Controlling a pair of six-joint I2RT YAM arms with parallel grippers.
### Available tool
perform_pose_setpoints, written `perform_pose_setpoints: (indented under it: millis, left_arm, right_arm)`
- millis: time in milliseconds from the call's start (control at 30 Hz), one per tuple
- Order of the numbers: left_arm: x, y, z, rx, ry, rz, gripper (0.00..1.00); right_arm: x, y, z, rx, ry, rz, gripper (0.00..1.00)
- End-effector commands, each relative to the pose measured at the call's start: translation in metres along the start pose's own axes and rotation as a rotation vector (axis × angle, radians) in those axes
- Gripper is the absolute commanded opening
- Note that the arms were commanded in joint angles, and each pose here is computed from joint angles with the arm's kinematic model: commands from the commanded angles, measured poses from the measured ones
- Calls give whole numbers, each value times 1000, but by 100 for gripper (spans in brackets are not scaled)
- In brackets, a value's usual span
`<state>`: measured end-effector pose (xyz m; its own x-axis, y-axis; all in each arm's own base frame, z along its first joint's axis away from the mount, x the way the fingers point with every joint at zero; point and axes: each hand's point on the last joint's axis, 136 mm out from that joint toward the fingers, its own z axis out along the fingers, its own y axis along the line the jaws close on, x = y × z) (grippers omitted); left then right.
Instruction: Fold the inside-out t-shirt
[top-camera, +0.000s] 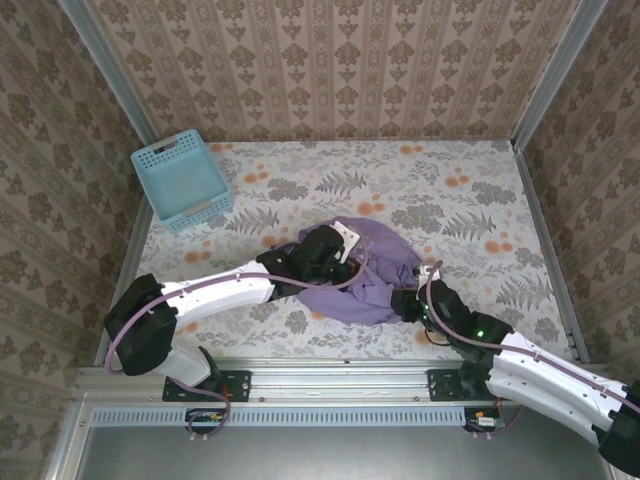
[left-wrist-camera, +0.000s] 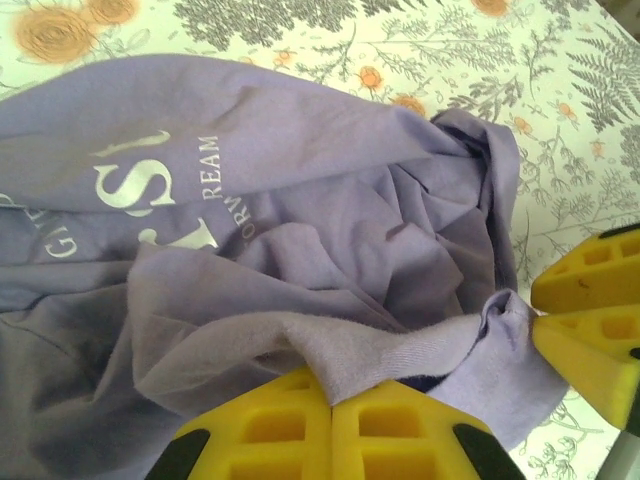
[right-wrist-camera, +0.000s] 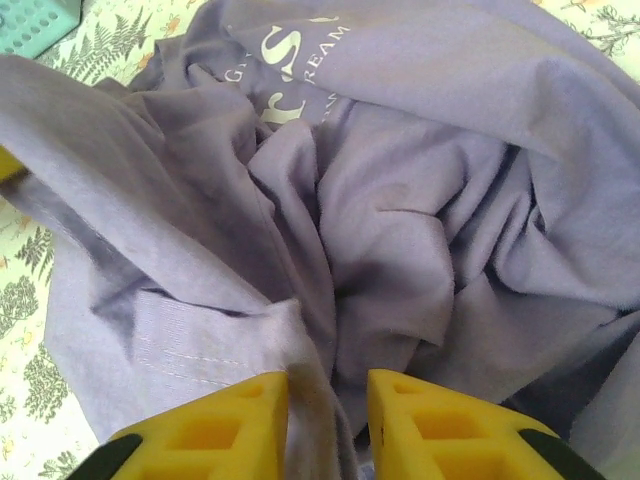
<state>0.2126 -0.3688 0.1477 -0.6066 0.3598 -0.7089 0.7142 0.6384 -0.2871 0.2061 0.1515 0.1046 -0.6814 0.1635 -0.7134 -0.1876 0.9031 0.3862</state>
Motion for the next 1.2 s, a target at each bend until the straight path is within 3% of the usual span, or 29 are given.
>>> perform_pose_setpoints:
  millis: [0,333,600,633,833,1000,1167]
  left_arm:
    - [0,-6,-2,49,-10,1,0]
    - [-4,-7,-2,50,-14,0,0]
    - [-4,-3,-3,42,-15,-1,0]
    - [-4,-3,-3,43,-16,-1,0]
    - [-9,4,-8,62,-32,-40,0]
    - [-22,13,-22,86,-72,-79,0]
    - [-37,43,-38,118,-130,-212,0]
  right_arm:
    - [-4,7,-9,5,64,-66,32]
    - [-2,5,9,116,198,-169,37]
    - [-7,-2,17,158,196,-176,39]
    - [-7,-1,18,152,198,-176,38]
    - [-10,5,17,120,205,-178,0]
    - [-22,6,3,107,151,-182,0]
    - [-39,19,-21,15,54,-195,0]
